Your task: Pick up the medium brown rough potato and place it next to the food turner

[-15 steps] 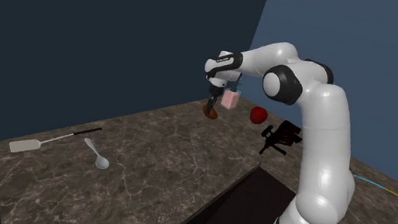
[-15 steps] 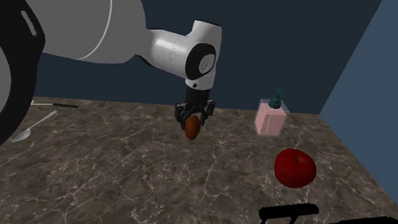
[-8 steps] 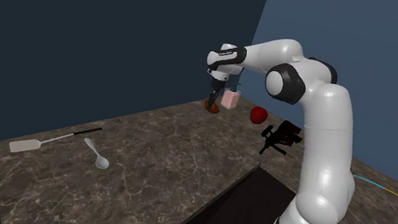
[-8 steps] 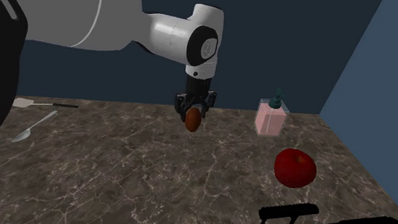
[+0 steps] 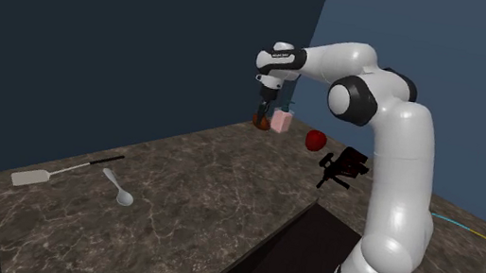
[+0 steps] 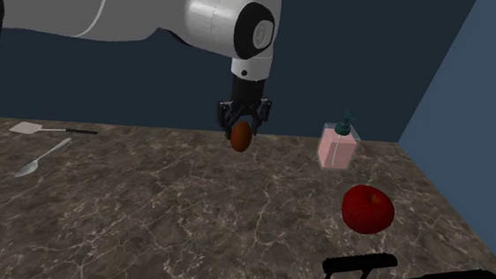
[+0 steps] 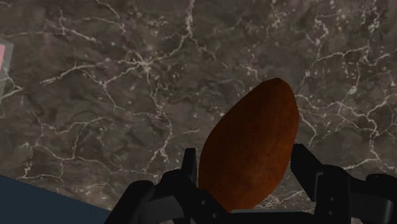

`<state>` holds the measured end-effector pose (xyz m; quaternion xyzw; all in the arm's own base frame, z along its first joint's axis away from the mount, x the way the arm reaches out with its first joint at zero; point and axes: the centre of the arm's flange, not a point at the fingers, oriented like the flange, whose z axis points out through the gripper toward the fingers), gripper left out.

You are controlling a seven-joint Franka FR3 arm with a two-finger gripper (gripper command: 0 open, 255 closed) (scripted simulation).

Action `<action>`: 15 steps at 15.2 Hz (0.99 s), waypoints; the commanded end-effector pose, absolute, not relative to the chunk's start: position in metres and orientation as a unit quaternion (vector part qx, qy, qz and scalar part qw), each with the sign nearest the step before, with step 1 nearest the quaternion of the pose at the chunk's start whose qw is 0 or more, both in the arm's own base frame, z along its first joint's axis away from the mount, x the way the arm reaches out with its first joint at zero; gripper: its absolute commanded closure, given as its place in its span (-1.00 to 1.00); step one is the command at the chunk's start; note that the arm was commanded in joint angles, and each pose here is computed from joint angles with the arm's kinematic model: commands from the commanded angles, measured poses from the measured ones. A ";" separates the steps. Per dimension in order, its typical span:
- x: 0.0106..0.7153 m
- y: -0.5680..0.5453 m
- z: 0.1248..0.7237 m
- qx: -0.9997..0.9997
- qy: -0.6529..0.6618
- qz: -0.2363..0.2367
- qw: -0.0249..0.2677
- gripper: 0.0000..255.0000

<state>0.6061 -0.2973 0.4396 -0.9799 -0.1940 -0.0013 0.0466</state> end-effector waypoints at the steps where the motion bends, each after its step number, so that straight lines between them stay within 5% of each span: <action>1: 0.606 -0.297 0.450 -0.980 -0.194 -0.001 0.047 1.00; 15: 0.632 -0.154 0.463 -0.980 -0.194 -0.001 0.047 1.00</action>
